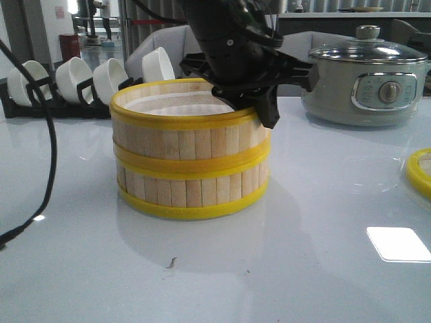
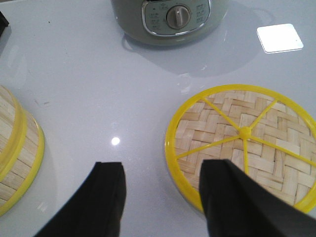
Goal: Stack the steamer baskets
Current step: 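Carry the basket over the middle basket and lower it on top, then open the left gripper and raise it away from the stack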
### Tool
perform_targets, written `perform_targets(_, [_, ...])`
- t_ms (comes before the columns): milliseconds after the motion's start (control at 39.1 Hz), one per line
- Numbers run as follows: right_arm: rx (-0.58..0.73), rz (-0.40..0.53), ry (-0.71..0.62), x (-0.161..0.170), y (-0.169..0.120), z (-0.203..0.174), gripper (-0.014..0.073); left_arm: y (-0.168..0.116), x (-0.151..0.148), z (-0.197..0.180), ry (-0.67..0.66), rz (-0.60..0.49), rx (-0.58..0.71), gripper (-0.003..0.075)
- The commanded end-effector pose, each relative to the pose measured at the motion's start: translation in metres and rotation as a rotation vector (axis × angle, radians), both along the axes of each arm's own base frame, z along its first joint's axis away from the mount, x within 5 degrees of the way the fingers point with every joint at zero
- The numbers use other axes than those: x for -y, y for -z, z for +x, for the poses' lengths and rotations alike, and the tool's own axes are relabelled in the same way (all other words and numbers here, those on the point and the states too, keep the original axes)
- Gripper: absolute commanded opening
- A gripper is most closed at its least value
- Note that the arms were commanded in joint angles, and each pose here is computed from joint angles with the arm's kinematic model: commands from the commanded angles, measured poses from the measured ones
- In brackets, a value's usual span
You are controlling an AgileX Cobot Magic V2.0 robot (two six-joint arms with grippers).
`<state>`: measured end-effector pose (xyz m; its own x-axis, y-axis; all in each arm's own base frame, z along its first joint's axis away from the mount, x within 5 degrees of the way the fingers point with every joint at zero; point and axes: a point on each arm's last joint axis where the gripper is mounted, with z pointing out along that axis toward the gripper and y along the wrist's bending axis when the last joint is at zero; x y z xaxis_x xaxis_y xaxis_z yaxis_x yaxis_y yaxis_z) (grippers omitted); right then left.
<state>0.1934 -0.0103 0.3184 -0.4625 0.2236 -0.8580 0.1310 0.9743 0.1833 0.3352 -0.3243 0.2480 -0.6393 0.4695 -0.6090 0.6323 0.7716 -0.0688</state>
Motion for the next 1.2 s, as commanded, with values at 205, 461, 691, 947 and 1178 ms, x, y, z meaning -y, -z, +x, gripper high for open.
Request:
perform_targets(205, [0.108,-0.006,0.007,0.001,-0.017,0.003,0.0456,-0.052,-0.003,-0.001,0.022,-0.085,0.181,0.0409])
perform_targets(461, [0.108,-0.005,0.008,0.001,-0.017,0.003,0.0456,-0.082,-0.011,-0.007,0.024,-0.106,0.253,0.0419])
perform_targets(691, [0.108,-0.005,0.008,0.001,-0.017,0.003,0.0456,-0.147,-0.027,-0.017,0.009,-0.252,0.411,0.0113])
perform_targets(947, [0.108,-0.005,0.008,0.001,-0.017,0.003,0.0456,-0.215,-0.09,-0.017,-0.112,-0.379,0.595,0.0088])
perform_targets(1178, [0.108,-0.005,0.008,0.001,-0.017,0.003,0.0456,-0.252,-0.183,-0.011,-0.33,-0.349,0.683,0.0088])
